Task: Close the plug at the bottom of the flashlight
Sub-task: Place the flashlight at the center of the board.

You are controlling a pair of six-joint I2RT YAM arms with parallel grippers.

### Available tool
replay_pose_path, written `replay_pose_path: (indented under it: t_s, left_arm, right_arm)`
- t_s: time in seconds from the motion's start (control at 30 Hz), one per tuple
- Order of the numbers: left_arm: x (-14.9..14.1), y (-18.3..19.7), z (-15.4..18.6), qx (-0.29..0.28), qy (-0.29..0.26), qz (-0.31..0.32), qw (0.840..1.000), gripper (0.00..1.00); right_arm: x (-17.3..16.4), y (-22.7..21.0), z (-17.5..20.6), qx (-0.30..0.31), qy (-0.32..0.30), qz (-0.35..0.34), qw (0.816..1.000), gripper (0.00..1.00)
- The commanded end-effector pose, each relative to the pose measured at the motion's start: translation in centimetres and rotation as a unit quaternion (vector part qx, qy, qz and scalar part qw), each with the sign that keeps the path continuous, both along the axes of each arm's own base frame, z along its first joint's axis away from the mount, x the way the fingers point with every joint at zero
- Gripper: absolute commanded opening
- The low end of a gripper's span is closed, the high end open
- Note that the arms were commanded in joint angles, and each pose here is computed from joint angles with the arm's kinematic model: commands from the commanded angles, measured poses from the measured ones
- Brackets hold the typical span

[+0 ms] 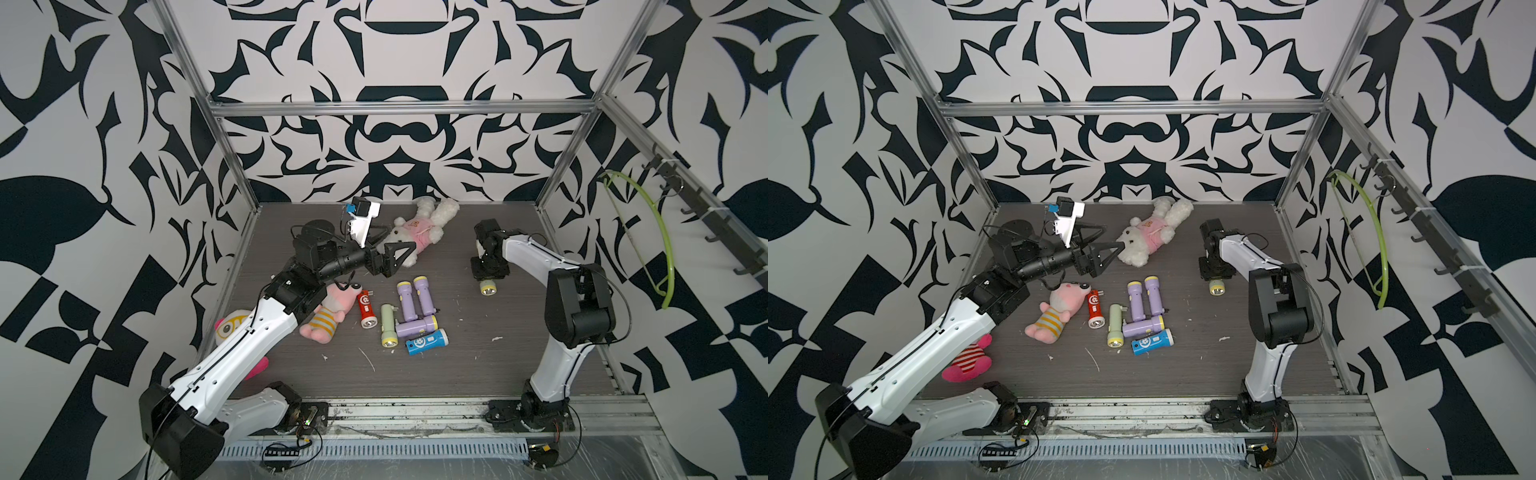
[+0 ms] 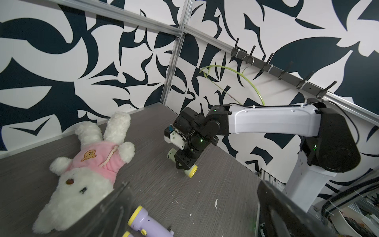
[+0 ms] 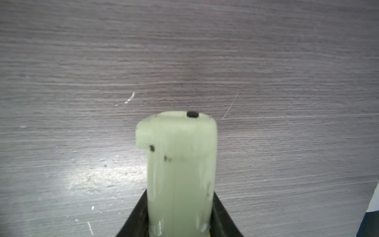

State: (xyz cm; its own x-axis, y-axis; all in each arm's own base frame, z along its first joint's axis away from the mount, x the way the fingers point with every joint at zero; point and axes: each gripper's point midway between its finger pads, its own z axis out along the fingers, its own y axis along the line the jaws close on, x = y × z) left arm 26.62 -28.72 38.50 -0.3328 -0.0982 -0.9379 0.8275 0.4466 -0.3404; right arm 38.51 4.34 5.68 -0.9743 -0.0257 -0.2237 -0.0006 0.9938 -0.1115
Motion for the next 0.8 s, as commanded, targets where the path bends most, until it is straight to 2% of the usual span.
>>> replay_pose_path:
  t_s: [0.0, 0.5, 0.53, 0.73, 0.77]
  left_arm:
    - [0.1, 0.0, 0.2, 0.005, -0.006, 0.003, 1.000, 0.99]
    - [0.2, -0.4, -0.3, 0.008, 0.002, -0.006, 1.000, 0.99]
    - [0.2, -0.4, -0.3, 0.007, 0.003, -0.007, 1.000, 0.99]
    - [0.1, -0.5, -0.3, 0.006, 0.005, -0.009, 1.000, 0.99]
    - [0.1, -0.5, -0.3, 0.005, 0.004, -0.010, 1.000, 0.99]
  right_arm:
    - [-0.1, -0.4, 0.2, -0.004, -0.002, -0.010, 1.000, 0.00]
    - [-0.9, -1.0, -1.9, 0.016, 0.018, -0.028, 0.999, 0.00]
    - [-0.9, -0.9, -2.0, 0.019, 0.019, -0.029, 0.999, 0.07]
    - [-0.9, -0.7, -2.4, 0.028, 0.023, -0.029, 0.999, 0.08]
    - [-0.9, -0.6, -2.5, 0.029, 0.024, -0.028, 0.999, 0.19]
